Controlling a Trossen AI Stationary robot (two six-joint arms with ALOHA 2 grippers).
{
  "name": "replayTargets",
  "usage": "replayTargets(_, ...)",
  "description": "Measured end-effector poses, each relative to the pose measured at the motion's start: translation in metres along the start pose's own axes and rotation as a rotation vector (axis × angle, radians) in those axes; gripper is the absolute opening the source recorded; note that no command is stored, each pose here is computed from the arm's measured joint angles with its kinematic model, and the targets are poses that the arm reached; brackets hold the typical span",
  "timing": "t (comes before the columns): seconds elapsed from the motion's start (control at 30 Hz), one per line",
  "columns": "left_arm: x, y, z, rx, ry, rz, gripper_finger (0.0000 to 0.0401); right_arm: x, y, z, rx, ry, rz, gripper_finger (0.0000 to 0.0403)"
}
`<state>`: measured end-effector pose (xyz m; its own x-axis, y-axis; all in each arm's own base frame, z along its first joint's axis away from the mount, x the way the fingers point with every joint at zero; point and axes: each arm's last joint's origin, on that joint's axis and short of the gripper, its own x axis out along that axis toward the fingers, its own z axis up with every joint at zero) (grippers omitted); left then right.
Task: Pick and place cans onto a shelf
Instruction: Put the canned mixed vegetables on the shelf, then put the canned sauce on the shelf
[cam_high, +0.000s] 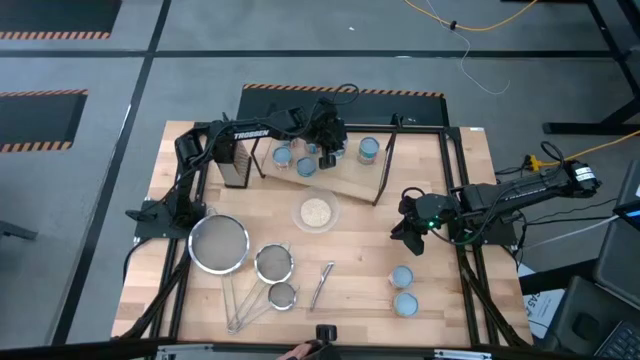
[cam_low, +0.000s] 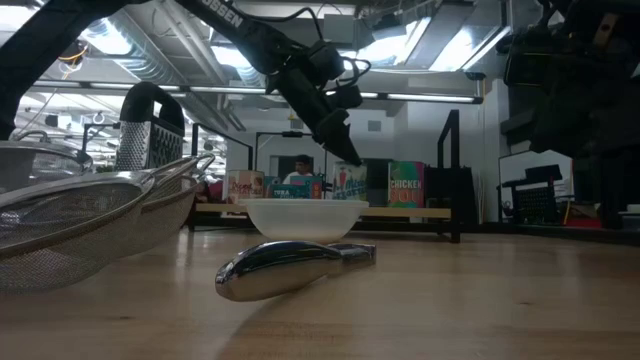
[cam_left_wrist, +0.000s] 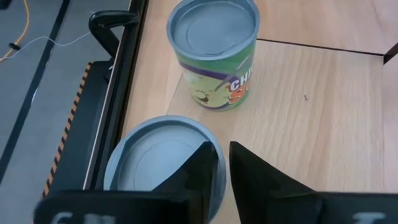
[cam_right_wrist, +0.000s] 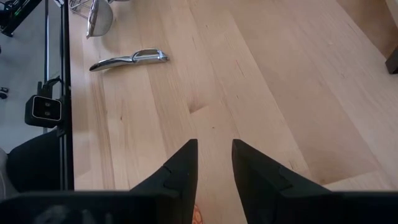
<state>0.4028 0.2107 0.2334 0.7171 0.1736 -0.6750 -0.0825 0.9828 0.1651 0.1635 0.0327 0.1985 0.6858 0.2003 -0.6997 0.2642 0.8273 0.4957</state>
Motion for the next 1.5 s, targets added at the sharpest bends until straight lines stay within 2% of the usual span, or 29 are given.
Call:
replayTargets(0.27, 0.0, 0.0, 0.0, -0.001, 0.002, 0.0, 0.0088, 0.0, 0.0, 0.0, 0.0, 0.0, 0.0, 0.0103)
replayTargets(0.53, -0.003, -0.006, 0.007, 0.015, -0.018, 0.015, 0.0091, 0.0, 0.0, 0.0, 0.0, 0.001, 0.001, 0.0103)
replayTargets(0.77, -0.025, -0.014, 0.023, 0.026, -0.066, 0.029, 0.009, 0.0, 0.0, 0.0, 0.0, 0.003, 0.0, 0.0103)
replayTargets(0.87, -0.043, -0.022, 0.033, 0.022, -0.09, 0.03, 0.009, 0.0, 0.0, -0.001, 0.001, 0.013, 0.002, 0.0103)
replayTargets(1.1, -0.093, -0.062, 0.057, 0.029, -0.123, -0.031, 0.009, 0.0, 0.002, -0.003, 0.004, 0.084, 0.087, 0.0103)
replayTargets(1.2, -0.115, -0.083, 0.064, 0.025, -0.121, -0.057, 0.0088, 0.0, 0.005, -0.005, 0.043, 0.108, 0.108, 0.0103)
replayTargets(1.4, -0.156, -0.123, 0.059, 0.022, -0.01, -0.155, 0.0087, 0.002, 0.018, -0.017, 0.05, 0.176, 0.149, 0.0103)
replayTargets(1.5, -0.164, -0.142, 0.057, -0.003, 0.023, -0.15, 0.0086, 0.003, 0.025, -0.026, 0.049, 0.208, 0.149, 0.0103)
